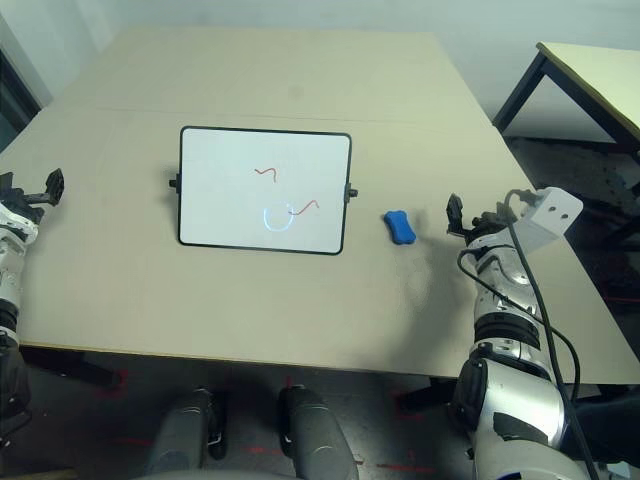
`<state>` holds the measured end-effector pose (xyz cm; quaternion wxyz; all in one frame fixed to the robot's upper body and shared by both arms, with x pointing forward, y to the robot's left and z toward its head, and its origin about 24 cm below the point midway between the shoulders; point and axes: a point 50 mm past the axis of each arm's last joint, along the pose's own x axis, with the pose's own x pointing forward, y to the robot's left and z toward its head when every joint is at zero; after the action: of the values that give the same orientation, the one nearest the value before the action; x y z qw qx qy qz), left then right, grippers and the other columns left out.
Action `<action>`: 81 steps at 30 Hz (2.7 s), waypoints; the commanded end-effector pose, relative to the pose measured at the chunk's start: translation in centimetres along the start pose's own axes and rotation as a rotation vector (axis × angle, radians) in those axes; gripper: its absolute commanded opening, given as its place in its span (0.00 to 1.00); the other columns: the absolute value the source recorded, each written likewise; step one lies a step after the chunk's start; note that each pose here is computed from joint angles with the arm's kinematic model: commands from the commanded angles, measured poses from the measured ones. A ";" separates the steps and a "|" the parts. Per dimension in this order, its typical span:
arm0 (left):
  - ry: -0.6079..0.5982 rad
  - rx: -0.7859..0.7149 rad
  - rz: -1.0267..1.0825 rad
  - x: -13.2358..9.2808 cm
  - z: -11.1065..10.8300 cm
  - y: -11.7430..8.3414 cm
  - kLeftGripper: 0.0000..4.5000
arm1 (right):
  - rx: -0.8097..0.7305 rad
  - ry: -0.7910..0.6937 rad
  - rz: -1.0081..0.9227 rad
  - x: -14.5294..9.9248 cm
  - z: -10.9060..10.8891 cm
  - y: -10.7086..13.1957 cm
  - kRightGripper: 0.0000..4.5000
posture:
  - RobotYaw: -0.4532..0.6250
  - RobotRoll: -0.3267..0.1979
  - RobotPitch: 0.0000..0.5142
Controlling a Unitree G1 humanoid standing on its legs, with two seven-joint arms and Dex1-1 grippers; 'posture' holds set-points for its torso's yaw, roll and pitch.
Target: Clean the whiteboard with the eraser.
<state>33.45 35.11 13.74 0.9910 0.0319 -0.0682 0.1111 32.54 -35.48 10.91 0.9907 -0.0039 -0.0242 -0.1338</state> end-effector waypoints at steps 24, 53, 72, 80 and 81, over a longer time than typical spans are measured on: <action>0.111 0.152 -0.891 -1.9 11.3 -9.6 1.00 | -0.255 0.563 0.305 -0.3 6.3 5.4 0.99 | 0.42 0.62 0.22; 0.043 0.094 -0.943 -2.3 12.3 -13.0 1.00 | -0.169 0.663 0.268 -4.0 3.9 6.8 0.99 | 0.39 0.62 0.25; 0.027 0.086 -0.932 -1.7 12.4 -13.3 1.00 | -0.065 0.553 0.214 -3.6 1.3 7.3 0.91 | 0.39 0.62 0.26; 0.102 0.100 -0.955 -2.3 11.5 -13.2 1.00 | -0.072 0.580 0.228 -3.8 0.5 7.5 0.36 | 0.40 0.62 0.26; 0.132 0.103 -0.972 -2.5 11.2 -13.2 1.00 | -0.073 0.581 0.229 -3.8 0.5 7.5 0.30 | 0.40 0.62 0.26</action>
<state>32.95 21.06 24.32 0.9335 0.0941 0.0003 -0.3459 31.01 -27.45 12.14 0.9685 -0.0057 0.2479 -0.0231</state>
